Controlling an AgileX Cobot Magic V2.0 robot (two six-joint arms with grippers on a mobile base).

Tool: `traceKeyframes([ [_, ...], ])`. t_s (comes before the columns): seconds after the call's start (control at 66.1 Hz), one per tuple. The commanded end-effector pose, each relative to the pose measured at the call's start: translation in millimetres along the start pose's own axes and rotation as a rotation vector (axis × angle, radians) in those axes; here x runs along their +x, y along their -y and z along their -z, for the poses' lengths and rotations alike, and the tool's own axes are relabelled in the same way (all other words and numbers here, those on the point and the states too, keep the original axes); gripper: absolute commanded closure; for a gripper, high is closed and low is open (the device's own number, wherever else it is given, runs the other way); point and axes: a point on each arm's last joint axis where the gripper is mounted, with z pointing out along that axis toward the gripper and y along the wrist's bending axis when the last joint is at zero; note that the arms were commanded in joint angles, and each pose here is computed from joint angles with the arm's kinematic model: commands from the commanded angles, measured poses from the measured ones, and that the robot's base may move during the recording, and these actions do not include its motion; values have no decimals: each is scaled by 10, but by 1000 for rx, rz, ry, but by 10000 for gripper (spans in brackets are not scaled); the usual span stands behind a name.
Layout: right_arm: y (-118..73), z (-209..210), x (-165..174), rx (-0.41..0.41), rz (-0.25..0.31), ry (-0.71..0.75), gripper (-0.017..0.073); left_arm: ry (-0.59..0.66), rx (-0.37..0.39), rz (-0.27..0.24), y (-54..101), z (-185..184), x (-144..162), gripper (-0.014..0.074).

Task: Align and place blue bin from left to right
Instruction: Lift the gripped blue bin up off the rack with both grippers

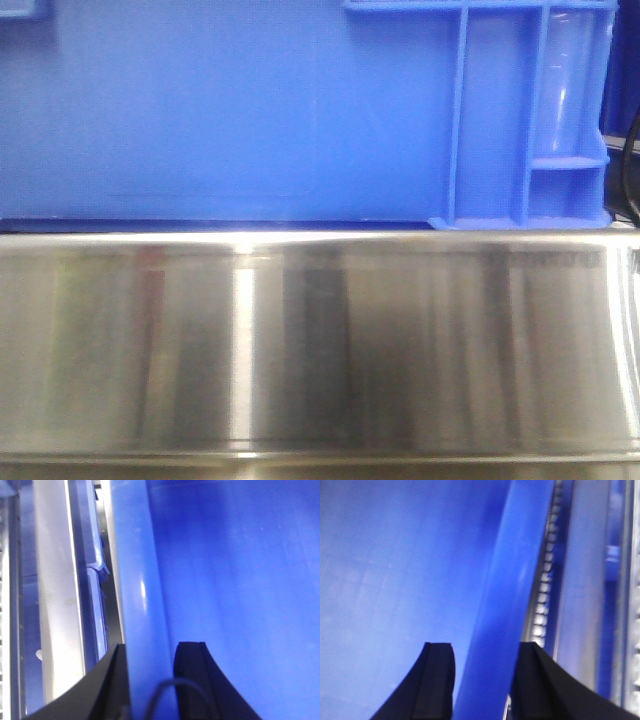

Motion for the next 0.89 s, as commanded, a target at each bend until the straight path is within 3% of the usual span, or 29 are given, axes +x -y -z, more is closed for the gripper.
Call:
traceKeyframes([
  [0.0,-9,19,-35,0,-15,38,629,12,40,-8,65,45,-3,705],
  [0.333,-6,183,-23,-10,-15,80,629,54,45,-7,53,241,16,705],
  [0.878,-34,1139,-95,-74,-13,355,629,274,91,15,-31,1230,247,705],
])
